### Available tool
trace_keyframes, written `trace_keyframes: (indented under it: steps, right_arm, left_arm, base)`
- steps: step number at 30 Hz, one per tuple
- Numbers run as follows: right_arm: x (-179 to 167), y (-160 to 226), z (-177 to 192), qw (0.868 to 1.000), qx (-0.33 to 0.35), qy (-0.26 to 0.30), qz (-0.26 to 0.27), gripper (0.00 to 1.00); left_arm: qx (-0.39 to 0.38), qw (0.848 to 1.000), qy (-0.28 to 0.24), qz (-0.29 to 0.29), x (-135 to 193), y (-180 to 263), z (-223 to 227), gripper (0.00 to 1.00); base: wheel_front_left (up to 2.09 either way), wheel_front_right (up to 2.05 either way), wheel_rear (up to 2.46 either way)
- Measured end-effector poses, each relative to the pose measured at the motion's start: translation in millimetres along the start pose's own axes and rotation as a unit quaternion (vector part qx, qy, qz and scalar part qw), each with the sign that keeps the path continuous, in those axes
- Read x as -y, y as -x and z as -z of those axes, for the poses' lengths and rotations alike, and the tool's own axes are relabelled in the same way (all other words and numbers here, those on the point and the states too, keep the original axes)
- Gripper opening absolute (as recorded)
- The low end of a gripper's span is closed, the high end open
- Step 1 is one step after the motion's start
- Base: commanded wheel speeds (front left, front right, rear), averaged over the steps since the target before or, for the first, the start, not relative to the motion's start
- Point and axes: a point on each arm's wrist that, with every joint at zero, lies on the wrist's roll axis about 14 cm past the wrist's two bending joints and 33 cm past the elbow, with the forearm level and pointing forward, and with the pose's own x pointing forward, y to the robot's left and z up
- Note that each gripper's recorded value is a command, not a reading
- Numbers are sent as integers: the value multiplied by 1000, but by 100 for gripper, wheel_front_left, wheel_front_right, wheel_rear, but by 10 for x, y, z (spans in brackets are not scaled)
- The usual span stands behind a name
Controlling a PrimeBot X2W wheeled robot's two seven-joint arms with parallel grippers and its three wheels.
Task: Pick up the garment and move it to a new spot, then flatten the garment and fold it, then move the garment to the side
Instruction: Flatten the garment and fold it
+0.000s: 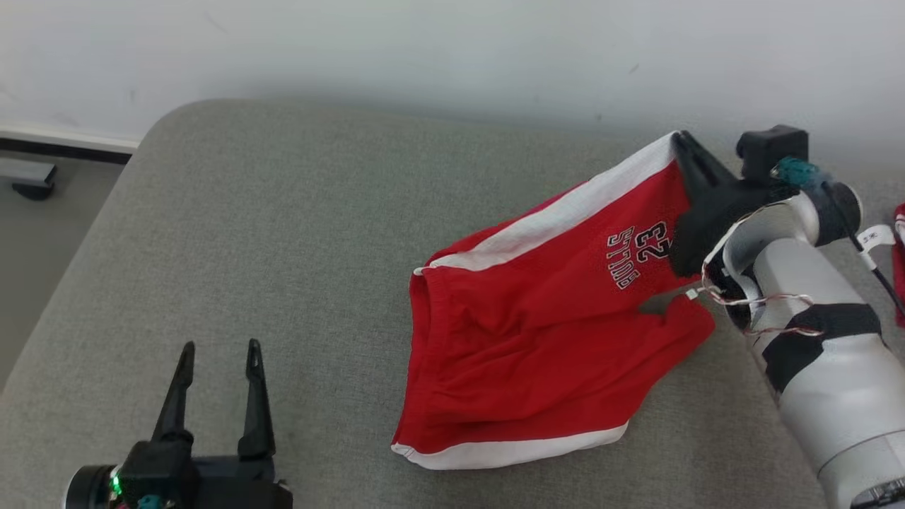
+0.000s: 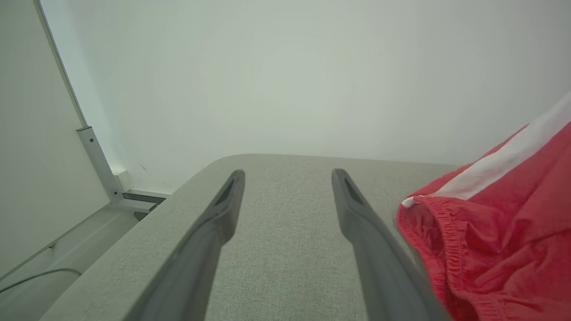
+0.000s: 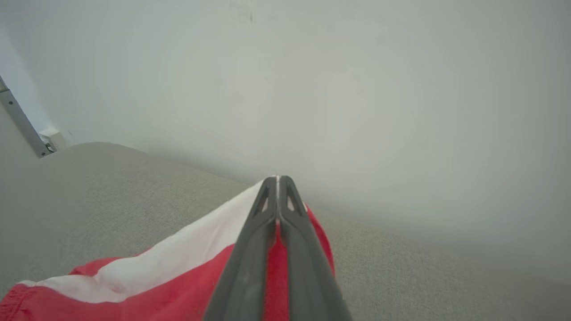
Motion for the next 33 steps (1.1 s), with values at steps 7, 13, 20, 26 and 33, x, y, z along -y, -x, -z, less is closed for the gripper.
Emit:
trace_keyframes:
  steps: [7,13,20,26,33]
  right_arm:
    - [-32,-168,258,1000,-27,1,-1,100]
    - [61,-45,208,1000,-3,-13,10,100]
    - [362,446,505,999,-26,-19,42,100]
    - [384,852,939,995,-65,-52,56,100]
    - [218,990,1291,989,-104,-87,50,100]
  left_arm:
    - [-6,1000,-2,2,31,-79,41,100]
    - [-3,1000,-2,2,29,-95,33,100]
    - [5,1000,-6,23,138,-79,-10,100]
    - [16,999,-2,42,263,-131,-68,100]
    - [10,999,0,52,318,-137,-30,100]
  base:
    - [0,0,0]
    - [0,0,0]
    - [0,0,0]
    - [0,0,0]
    - [0,0,0]
